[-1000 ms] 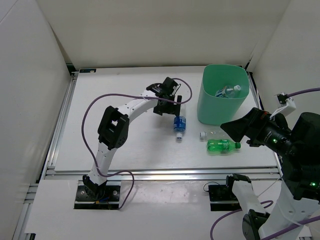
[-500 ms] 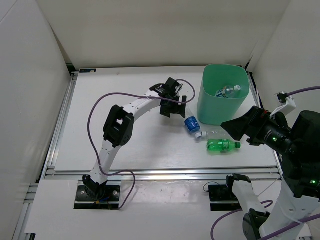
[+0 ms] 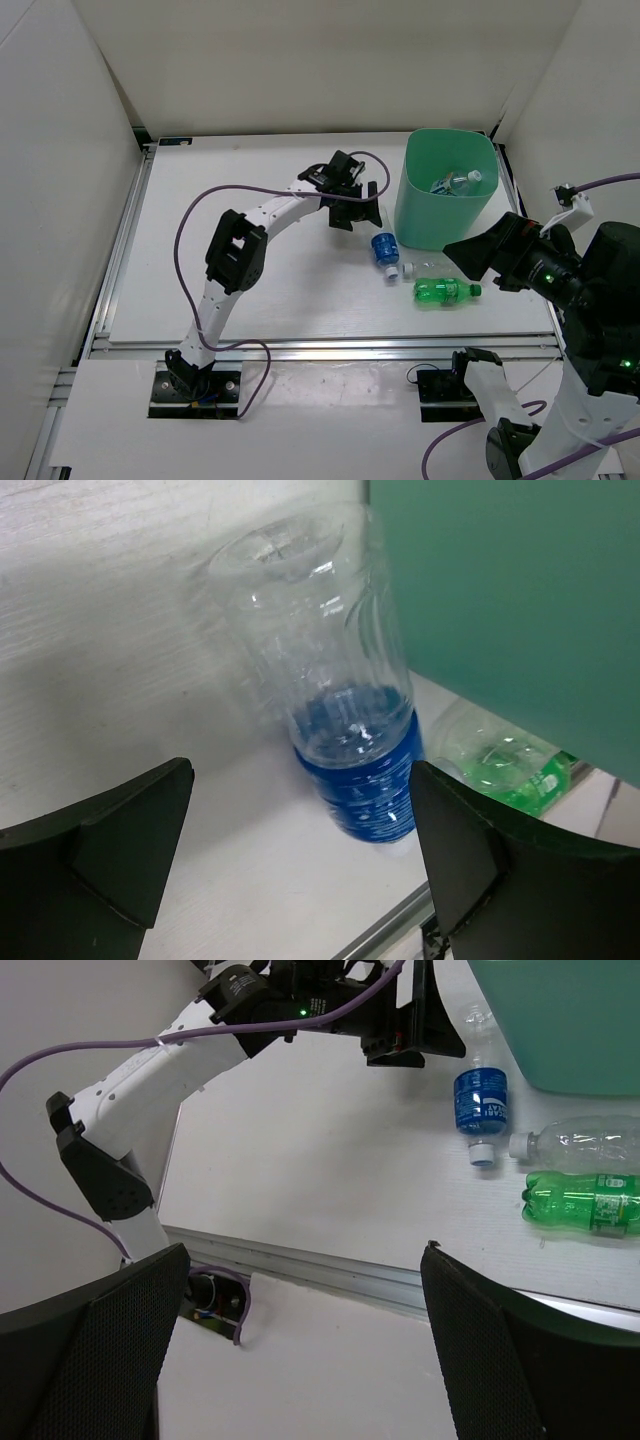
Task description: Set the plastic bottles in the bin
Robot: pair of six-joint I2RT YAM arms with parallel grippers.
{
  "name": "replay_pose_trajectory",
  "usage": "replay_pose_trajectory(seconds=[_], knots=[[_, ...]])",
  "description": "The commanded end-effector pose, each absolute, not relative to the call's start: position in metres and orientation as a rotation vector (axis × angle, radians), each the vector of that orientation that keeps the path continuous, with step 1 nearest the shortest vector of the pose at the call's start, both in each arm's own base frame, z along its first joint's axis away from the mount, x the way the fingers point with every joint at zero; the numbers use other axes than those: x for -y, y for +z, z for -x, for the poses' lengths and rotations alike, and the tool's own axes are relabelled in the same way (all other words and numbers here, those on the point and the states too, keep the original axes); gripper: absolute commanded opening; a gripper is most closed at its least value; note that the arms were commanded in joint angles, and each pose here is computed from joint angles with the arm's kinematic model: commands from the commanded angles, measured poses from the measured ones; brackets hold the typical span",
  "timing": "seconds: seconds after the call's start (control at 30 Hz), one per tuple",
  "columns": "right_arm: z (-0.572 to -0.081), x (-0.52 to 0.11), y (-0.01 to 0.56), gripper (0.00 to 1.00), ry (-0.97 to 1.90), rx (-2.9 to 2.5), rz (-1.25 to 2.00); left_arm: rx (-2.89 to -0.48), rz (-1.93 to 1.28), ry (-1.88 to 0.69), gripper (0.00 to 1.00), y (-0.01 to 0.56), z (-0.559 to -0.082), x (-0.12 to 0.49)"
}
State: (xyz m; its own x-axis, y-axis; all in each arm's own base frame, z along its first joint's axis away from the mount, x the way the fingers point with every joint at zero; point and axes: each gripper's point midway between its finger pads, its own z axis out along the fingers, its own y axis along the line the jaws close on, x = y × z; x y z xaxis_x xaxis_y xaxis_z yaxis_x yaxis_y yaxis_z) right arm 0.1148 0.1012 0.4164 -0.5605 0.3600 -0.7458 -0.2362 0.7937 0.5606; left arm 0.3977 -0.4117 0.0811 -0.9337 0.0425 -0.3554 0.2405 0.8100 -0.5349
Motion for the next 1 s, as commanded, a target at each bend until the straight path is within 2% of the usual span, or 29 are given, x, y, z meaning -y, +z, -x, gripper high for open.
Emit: replay_pose_trajectory(seconds=[0.0,0.23,0.53,0.67,0.9,0.97], knots=[[-0.101,-0.101,0.4,1.0,0.778,-2.098,-0.114,-2.57,-0.182,-0.979,1.0,0.127,-0.407,0.424],[-0.101,-0.101,0.4,1.0,0.778,-2.098,-0.114,-2.6,-0.196,-1.093,1.0,0.119,-0.396,0.442],[-0.099,-0.101,0.398,1.0,0.778,-2.098,-0.114,-2.754,-0.177,-1.061,1.0,0.063,-0.373,0.436],[-0.1,-0.1,0.398,1.0,0.768,-2.099,-0.12,-2.834,-0.186,-1.064,0.89,0.038,-0.357,0.43],[-0.101,-0.1,0.396,1.0,0.771,-2.107,-0.124,-2.855,-0.192,-1.085,0.79,0.033,-0.353,0.425],[-0.101,-0.1,0.396,1.0,0.771,-2.107,-0.124,-2.854,-0.176,-1.095,0.7,0.036,-0.356,0.42]])
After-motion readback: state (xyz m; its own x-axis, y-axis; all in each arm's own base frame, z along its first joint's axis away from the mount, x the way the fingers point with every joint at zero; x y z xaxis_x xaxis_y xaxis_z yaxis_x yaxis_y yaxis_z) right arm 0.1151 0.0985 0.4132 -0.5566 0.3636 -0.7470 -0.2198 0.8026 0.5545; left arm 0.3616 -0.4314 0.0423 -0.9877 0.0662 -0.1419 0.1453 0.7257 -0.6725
